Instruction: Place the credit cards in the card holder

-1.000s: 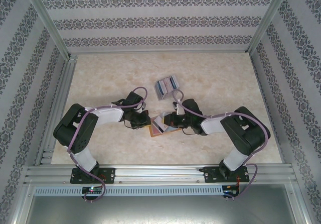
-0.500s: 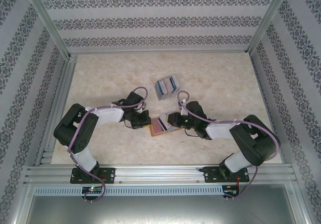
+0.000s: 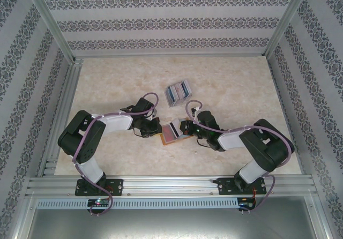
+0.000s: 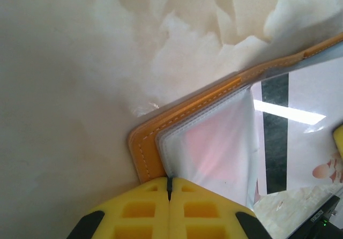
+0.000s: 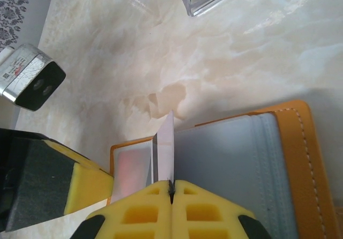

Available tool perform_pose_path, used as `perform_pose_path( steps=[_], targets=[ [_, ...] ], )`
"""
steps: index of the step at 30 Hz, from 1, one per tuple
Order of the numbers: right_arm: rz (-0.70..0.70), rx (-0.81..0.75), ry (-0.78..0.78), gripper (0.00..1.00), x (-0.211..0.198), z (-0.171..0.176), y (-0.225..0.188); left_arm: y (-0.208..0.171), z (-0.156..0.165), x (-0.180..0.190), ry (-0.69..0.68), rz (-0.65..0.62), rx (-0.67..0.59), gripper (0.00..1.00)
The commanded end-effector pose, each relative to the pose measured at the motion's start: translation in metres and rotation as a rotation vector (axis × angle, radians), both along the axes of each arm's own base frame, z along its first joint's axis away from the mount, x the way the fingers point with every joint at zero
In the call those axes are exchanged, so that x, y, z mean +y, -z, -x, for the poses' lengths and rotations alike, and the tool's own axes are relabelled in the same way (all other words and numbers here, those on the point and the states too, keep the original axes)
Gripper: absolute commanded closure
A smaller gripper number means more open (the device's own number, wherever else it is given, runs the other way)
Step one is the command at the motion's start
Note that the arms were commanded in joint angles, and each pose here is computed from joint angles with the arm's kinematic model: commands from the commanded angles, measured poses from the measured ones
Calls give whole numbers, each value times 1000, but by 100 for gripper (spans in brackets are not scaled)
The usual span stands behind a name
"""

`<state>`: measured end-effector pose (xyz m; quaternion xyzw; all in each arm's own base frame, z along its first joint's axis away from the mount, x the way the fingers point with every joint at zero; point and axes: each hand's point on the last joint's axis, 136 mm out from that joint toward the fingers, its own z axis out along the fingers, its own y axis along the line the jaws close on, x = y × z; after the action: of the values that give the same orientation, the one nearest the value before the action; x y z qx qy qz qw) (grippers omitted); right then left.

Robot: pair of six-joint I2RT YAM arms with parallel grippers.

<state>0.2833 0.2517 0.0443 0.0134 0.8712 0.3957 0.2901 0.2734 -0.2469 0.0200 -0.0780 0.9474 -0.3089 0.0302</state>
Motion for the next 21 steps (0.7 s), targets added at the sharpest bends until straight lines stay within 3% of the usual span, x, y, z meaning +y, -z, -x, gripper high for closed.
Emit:
perform_pose_path(
  steps=[1, 12, 21],
  targets=[
    [22, -27, -14, 100, 4, -3, 6, 28, 17, 12, -9, -104, 73, 97],
    [56, -57, -26, 100, 14, 13, 7, 30, 17, 13, -11, -109, 76, 97],
    [113, -5, -5, 100, -4, 42, 27, 32, 17, 12, -12, -106, 77, 97]
  ],
)
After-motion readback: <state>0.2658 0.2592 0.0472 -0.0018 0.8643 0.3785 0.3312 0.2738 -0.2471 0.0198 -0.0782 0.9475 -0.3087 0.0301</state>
